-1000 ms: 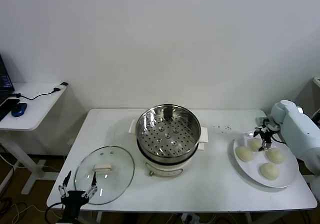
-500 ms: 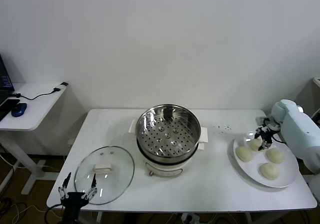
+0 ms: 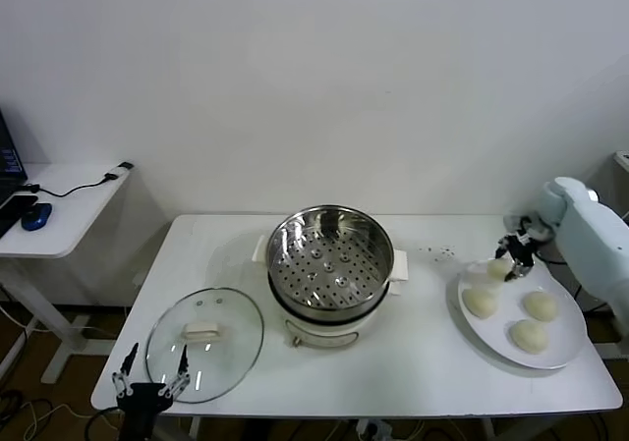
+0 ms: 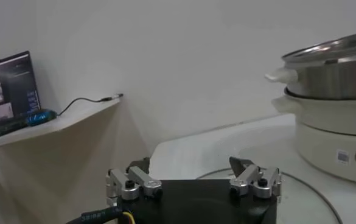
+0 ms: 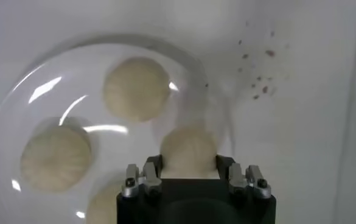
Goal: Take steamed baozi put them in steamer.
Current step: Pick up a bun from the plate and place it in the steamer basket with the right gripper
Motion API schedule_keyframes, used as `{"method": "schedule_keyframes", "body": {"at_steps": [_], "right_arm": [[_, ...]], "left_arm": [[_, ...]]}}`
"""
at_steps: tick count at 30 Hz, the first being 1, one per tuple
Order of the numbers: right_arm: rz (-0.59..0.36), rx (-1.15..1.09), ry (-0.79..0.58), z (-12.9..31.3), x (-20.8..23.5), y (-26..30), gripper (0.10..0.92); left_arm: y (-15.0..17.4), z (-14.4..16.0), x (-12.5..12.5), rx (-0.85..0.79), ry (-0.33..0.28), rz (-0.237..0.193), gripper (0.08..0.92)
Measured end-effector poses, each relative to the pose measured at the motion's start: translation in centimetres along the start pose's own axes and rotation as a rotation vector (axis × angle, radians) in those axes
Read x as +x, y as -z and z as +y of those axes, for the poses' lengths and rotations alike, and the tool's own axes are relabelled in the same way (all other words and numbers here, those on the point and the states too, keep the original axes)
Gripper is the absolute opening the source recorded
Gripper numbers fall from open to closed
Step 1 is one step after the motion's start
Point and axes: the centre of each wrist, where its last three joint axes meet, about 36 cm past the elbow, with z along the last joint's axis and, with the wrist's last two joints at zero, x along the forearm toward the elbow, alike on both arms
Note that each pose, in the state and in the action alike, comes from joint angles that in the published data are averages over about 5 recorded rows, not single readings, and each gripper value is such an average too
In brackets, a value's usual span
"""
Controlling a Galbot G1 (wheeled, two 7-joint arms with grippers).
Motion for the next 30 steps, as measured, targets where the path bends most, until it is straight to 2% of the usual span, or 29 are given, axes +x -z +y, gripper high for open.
{"method": "schedule_keyframes", "body": {"at_steps": [8, 14, 21, 30], "right_arm": [[0.003, 0.375, -0.085, -6.6, 9.5, 10.0, 0.599], [0.023, 0.675, -0.118, -9.4, 13.2, 18.9, 0.600], [0.042, 0.968, -0.122, -10.8, 12.9, 28.3, 0.602], [0.044, 1.218, -0.088, -10.3, 7.5, 36.5, 0.605]], "left_arm": [[0.2, 0.1, 0.3, 0.005, 0.002, -0.001, 0.823], [0.3, 0.1, 0.4, 0.006, 0.003, 0.003, 0.823], [0.4, 0.1, 0.3, 0.005, 0.005, 0.006, 0.823], [0.5, 0.4, 0.5, -0.002, 0.010, 0.010, 0.823]]}}
